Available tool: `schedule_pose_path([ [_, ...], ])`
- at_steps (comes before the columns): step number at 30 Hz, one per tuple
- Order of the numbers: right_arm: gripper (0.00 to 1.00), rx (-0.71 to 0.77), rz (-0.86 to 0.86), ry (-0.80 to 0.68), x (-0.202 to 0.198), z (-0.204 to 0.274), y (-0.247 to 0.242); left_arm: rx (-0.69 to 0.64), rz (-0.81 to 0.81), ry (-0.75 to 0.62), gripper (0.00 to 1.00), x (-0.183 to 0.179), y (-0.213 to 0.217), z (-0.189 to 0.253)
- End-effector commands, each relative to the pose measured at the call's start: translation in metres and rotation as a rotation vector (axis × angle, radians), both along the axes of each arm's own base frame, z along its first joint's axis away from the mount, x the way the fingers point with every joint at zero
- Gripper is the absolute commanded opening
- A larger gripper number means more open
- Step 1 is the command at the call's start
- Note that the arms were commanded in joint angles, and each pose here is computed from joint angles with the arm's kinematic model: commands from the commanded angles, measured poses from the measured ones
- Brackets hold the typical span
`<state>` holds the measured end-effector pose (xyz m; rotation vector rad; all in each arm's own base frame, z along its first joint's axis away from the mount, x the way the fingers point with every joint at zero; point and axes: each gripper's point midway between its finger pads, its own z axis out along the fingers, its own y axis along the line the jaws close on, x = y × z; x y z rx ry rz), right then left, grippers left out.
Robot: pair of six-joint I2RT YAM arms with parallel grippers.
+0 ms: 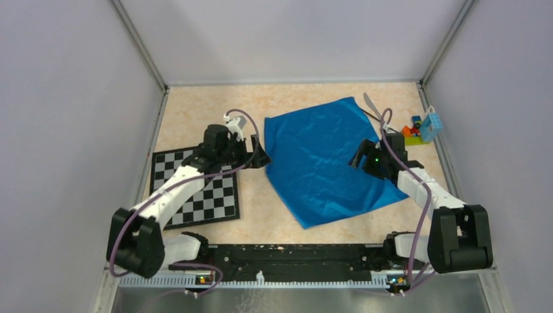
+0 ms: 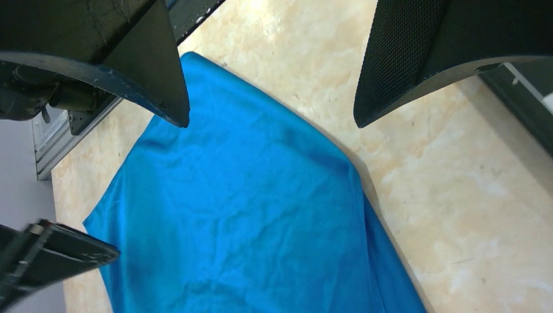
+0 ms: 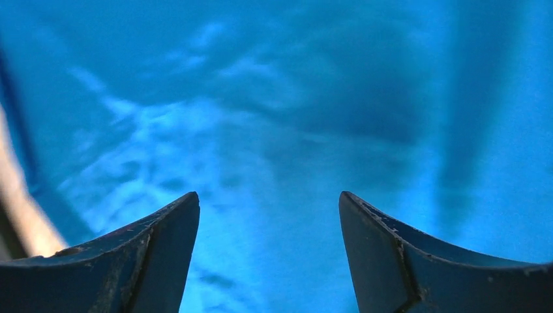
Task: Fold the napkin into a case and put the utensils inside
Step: Smooth out the napkin at the center of the board.
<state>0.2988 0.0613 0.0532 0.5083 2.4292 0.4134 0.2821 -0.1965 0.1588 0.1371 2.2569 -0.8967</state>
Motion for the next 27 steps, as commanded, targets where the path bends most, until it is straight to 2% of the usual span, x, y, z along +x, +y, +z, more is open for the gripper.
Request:
schedule_pose_path([
  [1, 0.79, 0.053, 0.285, -0.245, 0.027, 0.072, 0.059, -0.072, -0.032, -0.037, 0.99, 0.043, -0.027, 0.010],
  [4, 0.77, 0.169, 0.337, -0.232, 0.035, 0.074, 0.083, 0.020, -0.003, -0.008, 0.99, 0.073, -0.034, -0.017],
  [8, 0.76, 0.217, 0.356, -0.180, 0.037, 0.054, 0.095, 0.256, 0.057, -0.020, 0.98, 0.100, -0.034, -0.056],
  [12, 0.73, 0.232, 0.380, -0.148, 0.036, 0.040, 0.101, 0.361, 0.068, 0.043, 0.91, 0.111, -0.036, -0.095],
  [14, 0.73, 0.234, 0.381, -0.143, 0.034, 0.036, 0.102, 0.407, 0.096, 0.058, 0.85, 0.119, -0.030, -0.112],
  [18, 0.72, 0.237, 0.386, -0.163, 0.038, 0.037, 0.103, 0.592, 0.244, 0.099, 0.69, 0.138, 0.002, -0.136],
  [21, 0.71, 0.238, 0.387, -0.168, 0.039, 0.038, 0.103, 0.677, 0.334, 0.074, 0.57, 0.146, 0.026, -0.130],
  [24, 0.69, 0.233, 0.394, -0.165, 0.037, 0.036, 0.106, 0.671, 0.401, 0.081, 0.46, 0.144, 0.048, -0.121],
  [27, 0.69, 0.211, 0.404, -0.149, 0.033, 0.029, 0.107, 0.542, 0.419, 0.092, 0.45, 0.139, 0.057, -0.109],
])
